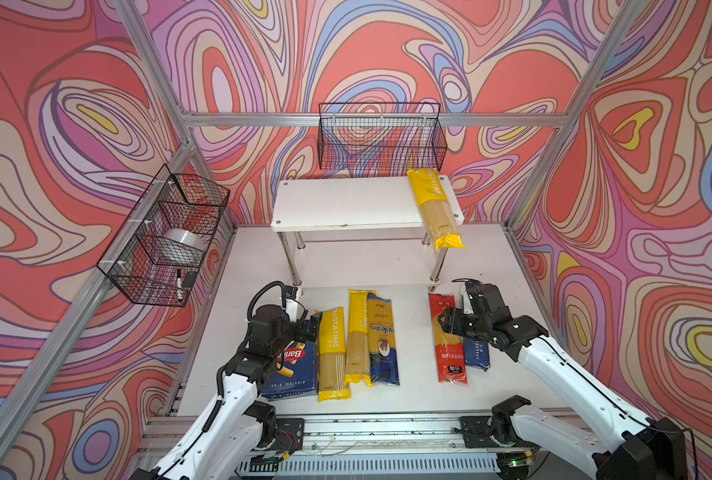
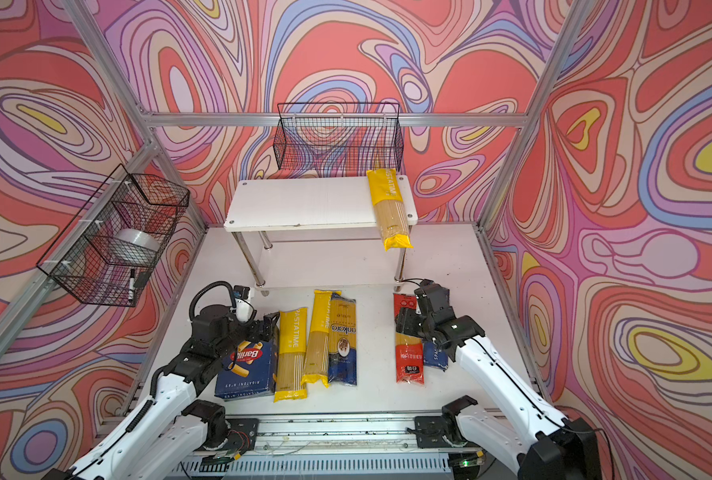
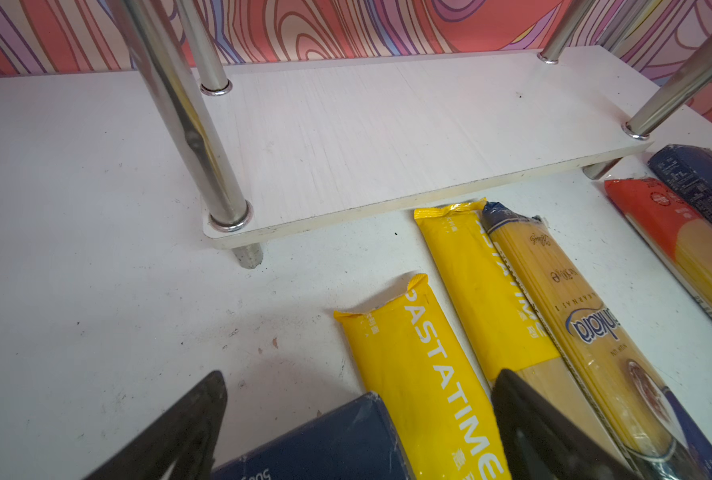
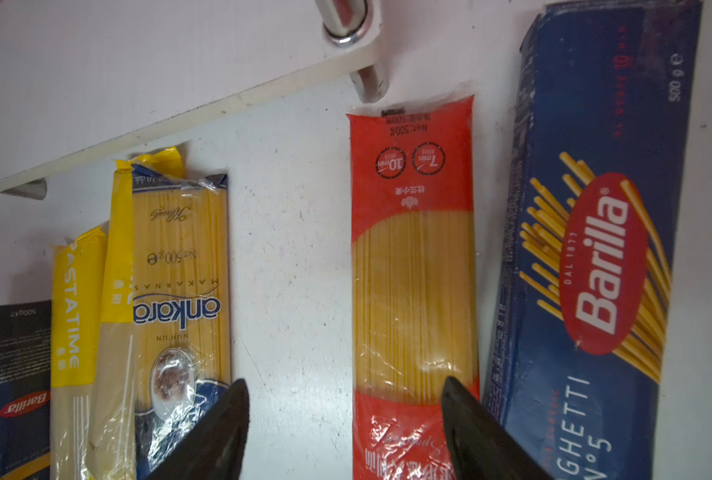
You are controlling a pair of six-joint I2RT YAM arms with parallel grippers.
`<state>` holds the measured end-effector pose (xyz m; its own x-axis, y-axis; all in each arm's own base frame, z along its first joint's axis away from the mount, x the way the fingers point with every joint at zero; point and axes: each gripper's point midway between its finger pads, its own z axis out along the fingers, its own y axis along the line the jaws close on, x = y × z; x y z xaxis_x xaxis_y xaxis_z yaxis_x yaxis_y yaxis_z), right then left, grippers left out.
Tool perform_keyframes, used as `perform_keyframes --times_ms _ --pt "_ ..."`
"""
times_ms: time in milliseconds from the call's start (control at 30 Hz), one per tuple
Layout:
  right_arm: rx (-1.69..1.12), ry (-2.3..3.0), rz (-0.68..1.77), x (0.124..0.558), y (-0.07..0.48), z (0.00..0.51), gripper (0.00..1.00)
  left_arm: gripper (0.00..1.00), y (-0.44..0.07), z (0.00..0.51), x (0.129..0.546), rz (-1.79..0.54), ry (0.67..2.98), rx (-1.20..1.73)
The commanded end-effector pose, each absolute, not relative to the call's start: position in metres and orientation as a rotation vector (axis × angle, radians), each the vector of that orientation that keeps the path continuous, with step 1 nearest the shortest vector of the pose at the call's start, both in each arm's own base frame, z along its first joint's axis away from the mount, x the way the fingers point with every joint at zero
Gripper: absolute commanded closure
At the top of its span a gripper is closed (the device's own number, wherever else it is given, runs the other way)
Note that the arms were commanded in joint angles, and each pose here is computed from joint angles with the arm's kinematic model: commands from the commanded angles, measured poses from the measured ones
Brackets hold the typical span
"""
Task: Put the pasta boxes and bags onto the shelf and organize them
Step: 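Move the right gripper down over the red spaghetti bag on the table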
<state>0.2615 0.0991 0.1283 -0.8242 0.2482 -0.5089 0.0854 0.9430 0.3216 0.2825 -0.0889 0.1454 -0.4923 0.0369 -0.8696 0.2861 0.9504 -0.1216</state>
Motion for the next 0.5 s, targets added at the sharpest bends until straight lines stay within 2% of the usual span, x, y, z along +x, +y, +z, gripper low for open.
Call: perform_keyframes --times_ms 0,200,467 --pt "0.328 2.494 0.304 0.271 0.086 0.122 0.25 0.00 -0.088 0.143 0.279 -0.302 2.084 0.238" --pt "0.339 2.472 0.365 0.277 0.094 0.109 0.23 0.00 -0.088 0.143 0.280 -0.297 2.084 0.233" --pt "0.383 2.600 0.271 0.266 0.086 0.074 0.22 0.00 -0.090 0.144 0.279 -0.309 2.082 0.249"
